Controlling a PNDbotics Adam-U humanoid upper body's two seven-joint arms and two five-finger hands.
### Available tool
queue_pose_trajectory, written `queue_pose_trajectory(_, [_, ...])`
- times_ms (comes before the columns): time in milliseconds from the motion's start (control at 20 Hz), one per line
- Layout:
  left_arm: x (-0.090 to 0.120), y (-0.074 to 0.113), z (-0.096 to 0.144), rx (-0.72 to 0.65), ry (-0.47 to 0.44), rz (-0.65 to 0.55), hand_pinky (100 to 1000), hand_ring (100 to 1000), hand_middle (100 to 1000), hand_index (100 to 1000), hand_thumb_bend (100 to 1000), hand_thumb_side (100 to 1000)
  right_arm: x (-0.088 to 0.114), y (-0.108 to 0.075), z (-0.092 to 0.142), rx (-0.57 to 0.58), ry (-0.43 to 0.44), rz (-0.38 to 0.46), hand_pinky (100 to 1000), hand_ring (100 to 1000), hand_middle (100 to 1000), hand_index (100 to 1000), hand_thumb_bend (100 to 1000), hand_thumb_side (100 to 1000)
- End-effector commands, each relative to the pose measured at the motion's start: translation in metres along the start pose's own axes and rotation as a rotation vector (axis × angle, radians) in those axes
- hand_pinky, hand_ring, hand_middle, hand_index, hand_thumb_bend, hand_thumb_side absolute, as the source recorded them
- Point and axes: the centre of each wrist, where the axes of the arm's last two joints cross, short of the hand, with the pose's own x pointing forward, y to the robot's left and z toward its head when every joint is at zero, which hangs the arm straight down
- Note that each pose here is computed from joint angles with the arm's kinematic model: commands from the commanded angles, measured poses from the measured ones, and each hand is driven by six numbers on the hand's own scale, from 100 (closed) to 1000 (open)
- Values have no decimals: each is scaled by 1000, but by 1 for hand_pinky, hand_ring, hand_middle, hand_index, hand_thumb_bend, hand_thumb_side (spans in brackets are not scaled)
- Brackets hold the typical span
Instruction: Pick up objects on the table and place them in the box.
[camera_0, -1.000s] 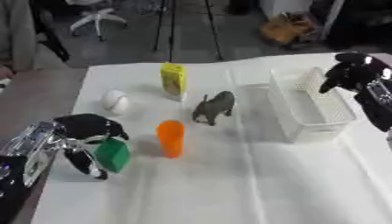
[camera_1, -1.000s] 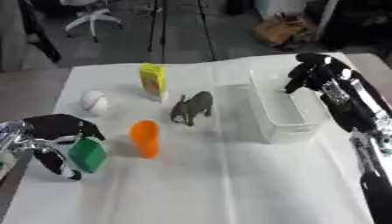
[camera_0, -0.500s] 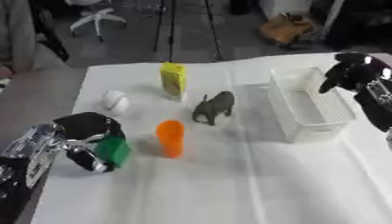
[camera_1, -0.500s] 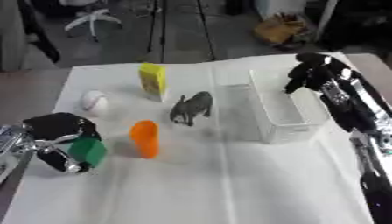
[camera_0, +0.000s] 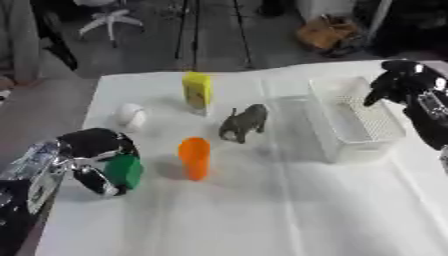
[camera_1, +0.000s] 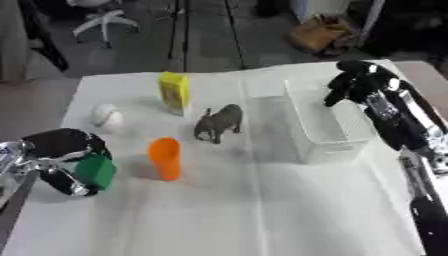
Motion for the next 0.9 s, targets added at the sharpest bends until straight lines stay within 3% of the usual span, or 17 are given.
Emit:
queue_pose_trajectory(50, [-6, 56, 8, 165, 25, -34, 606, 472, 367, 450, 288, 335, 7, -6, -5, 3, -29, 16, 581, 585, 626, 851, 100, 673])
queue_pose_trajectory(250, [2, 89, 12, 263, 22, -21, 597, 471, 380, 461, 308, 324, 7, -5, -5, 3, -30, 13, 582, 585, 626, 852, 100, 672])
queue_pose_trajectory(450, [22, 135, 4, 480, -14, 34, 595, 476, 389, 470, 338, 316, 8, -4, -6, 1, -36, 9, 582, 585, 626, 852, 100, 672])
queue_pose_trajectory(700, [39, 146, -19, 558, -5, 54, 597, 481, 392, 475, 354, 314, 9, -3, -8, 5, -44, 7, 582, 586, 626, 853, 100, 670])
queue_pose_trajectory(800, [44, 148, -27, 582, 3, 59, 591, 482, 401, 487, 437, 319, 11, -2, -11, 8, -59, 7, 584, 588, 628, 854, 100, 660])
queue_pose_trajectory(900, [51, 150, -39, 610, 15, 83, 587, 482, 404, 489, 441, 316, 17, -1, -16, 15, -90, 6, 586, 590, 629, 854, 100, 651])
